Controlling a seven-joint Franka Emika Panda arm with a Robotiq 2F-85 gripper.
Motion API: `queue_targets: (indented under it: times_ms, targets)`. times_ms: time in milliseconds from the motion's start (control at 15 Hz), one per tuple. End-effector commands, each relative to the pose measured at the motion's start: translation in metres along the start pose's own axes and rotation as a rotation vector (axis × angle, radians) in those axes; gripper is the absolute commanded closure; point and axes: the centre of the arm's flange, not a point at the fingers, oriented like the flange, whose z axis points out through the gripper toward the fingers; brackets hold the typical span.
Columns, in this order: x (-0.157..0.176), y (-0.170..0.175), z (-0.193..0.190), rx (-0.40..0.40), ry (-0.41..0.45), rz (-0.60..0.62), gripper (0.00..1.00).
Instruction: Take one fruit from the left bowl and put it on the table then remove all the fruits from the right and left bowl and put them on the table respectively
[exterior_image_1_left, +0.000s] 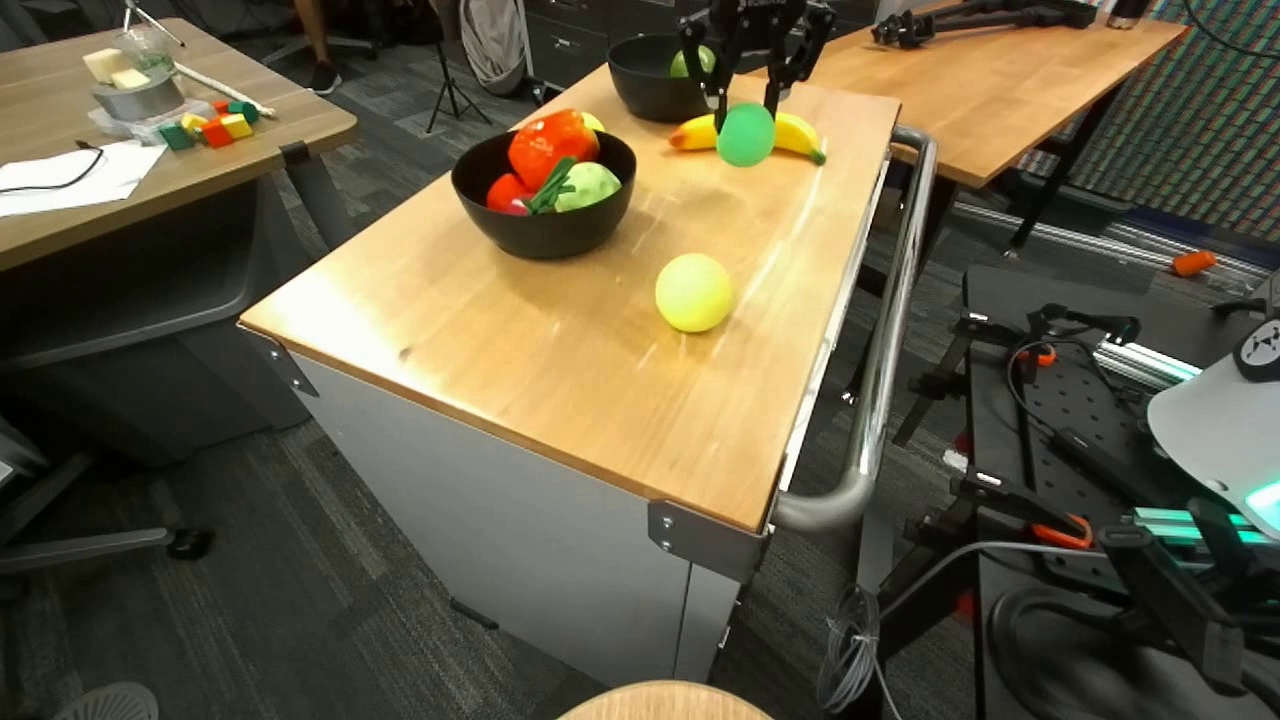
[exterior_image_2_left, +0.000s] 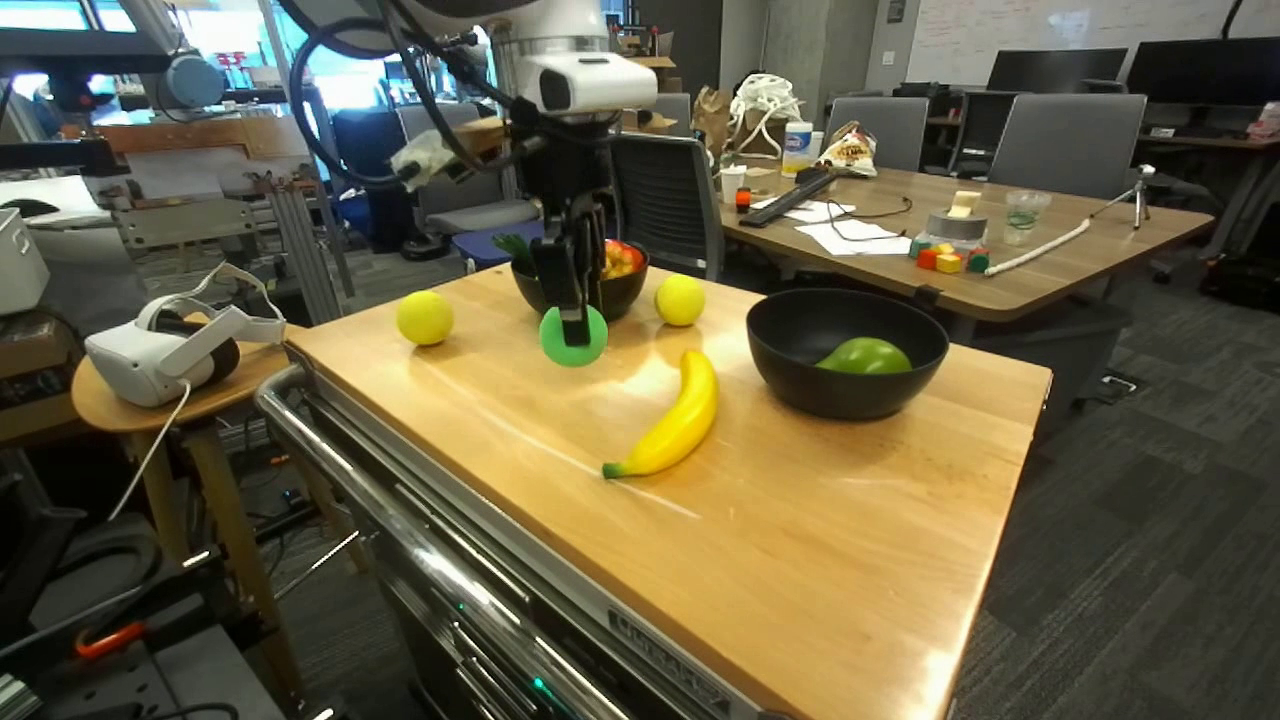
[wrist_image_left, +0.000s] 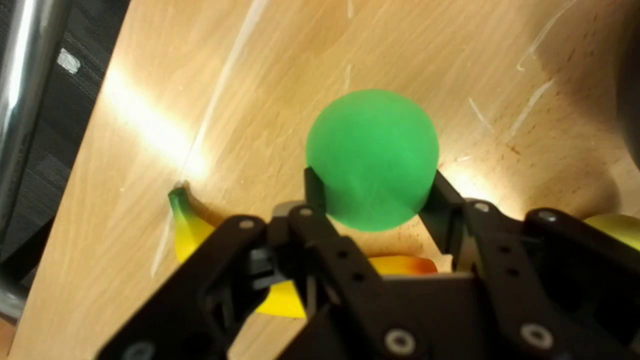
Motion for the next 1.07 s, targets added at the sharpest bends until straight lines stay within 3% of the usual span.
queue_targets:
  times_ms: [0, 133, 333, 400, 733, 1000]
  targets:
    - [0.003, 0.006, 0.010, 0.035, 0.016, 0.007, 0.30]
    - [0.009, 0.008, 0.006, 0.029, 0.019, 0.007, 0.25]
    - [0.021, 0.012, -0.012, 0.037, 0.056, -0.001, 0.03]
    - [0.028, 0.013, -0.025, 0.045, 0.078, -0.003, 0.00]
    - [0.086, 0.023, -0.081, 0.091, 0.232, -0.007, 0.00]
    - [0.139, 0.017, -0.086, 0.130, 0.323, 0.019, 0.00]
